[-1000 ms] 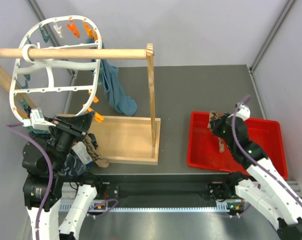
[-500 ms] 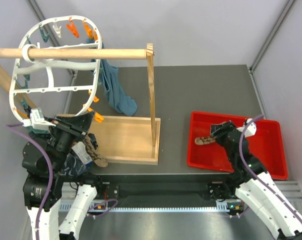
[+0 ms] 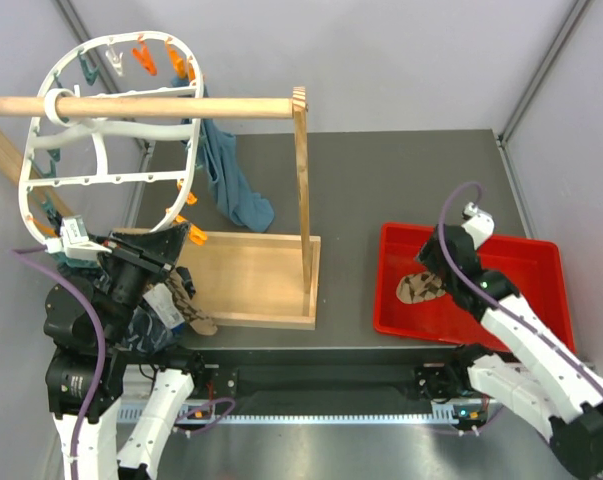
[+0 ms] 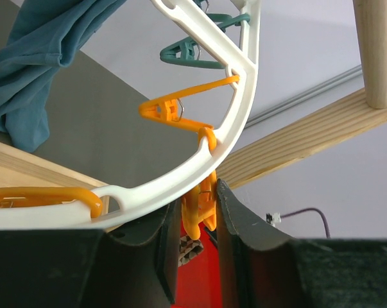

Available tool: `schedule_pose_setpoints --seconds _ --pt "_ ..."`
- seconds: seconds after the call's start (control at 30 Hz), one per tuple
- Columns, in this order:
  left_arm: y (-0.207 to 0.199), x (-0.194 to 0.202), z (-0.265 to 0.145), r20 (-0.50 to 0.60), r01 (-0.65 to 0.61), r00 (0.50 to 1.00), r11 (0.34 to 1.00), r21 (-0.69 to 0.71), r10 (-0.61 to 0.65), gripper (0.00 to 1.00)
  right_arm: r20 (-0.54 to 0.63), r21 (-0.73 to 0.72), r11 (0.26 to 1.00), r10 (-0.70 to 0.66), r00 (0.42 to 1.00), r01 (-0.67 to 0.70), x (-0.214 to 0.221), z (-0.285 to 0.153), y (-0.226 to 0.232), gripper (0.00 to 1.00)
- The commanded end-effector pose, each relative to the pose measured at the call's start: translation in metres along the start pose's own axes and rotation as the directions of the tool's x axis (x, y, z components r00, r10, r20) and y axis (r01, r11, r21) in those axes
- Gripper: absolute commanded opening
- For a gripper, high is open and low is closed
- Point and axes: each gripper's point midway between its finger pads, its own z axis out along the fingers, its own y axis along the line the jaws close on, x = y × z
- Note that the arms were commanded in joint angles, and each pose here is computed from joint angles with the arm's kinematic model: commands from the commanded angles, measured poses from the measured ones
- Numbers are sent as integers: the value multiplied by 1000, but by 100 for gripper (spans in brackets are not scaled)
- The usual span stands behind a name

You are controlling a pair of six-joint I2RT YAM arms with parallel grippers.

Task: Clip the socks to the hanger
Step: Pick up the sock from the bin.

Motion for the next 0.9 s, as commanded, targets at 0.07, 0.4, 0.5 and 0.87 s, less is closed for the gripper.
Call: schedule_pose_setpoints --seconds 0.07,0.4,0.5,0.87 --pt "-31 -9 -6 19 -28 1000 992 125 26 0 -75 132 965 -218 973 227 -9 13 -12 53" --pt "-31 -8 -6 13 -27 1000 992 123 25 0 -242 121 965 -197 950 231 31 39 -32 49" --pt "-28 -6 -5 9 -21 1000 993 118 20 0 -268 124 976 -142 953 181 38 40 -44 49" --pt "-29 -6 -7 15 -24 1000 992 126 22 0 -411 106 993 81 908 -41 73 33 -53 37"
